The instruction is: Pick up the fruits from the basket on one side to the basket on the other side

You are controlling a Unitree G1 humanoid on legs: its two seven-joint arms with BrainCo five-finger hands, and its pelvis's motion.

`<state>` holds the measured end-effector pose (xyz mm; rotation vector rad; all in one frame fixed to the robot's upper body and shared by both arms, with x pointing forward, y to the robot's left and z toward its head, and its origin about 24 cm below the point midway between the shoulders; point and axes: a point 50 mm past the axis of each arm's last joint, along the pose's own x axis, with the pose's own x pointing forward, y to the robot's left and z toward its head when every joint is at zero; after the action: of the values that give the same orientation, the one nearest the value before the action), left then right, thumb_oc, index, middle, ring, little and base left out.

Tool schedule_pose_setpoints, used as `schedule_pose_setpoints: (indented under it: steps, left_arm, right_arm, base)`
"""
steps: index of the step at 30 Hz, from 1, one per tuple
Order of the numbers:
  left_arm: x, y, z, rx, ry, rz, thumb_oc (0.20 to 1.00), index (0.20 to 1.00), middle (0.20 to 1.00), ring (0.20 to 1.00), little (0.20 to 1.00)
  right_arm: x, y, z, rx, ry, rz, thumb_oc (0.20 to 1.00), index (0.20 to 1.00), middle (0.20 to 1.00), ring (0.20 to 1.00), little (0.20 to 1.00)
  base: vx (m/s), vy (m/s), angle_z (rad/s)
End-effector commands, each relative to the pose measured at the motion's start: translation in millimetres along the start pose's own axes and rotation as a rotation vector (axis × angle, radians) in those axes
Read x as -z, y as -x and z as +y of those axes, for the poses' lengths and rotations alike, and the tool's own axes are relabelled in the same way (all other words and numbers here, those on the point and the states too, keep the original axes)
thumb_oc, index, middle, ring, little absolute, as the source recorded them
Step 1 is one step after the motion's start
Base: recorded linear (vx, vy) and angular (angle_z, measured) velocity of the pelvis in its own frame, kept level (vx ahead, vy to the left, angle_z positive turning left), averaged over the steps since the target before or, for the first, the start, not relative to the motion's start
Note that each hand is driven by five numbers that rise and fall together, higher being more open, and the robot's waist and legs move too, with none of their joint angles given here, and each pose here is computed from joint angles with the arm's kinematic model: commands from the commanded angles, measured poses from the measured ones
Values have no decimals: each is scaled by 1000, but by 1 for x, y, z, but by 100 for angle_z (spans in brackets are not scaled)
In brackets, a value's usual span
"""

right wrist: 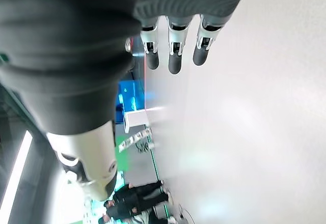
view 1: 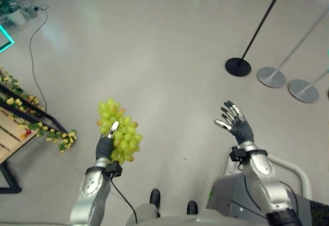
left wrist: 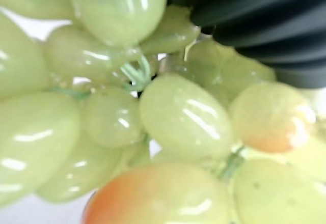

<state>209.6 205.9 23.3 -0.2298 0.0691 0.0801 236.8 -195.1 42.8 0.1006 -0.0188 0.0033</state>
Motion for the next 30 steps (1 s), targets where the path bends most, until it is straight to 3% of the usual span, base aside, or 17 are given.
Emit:
schedule_pose_setpoints:
  steps: [1, 16, 30]
  left_arm:
    - [-36, -4, 0, 18, 12, -189, 200, 200, 200, 200, 200]
    - [-61, -17, -2, 67, -192, -264, 200, 200, 200, 200, 200]
    - [-43, -12, -8, 83, -131, -205, 200, 200, 200, 200, 200]
  right_arm:
    - [-26, -4, -8, 32, 20, -144, 1000, 1000, 1000, 1000, 1000]
    - [-26, -9, 6, 57, -36, -171, 1000, 1000, 1000, 1000, 1000]
    - [-18, 2, 3, -1, 34, -114, 1000, 1000, 1000, 1000, 1000]
  base:
    - [-132, 231, 79]
    - [-89, 255, 38]
    - [98, 121, 65]
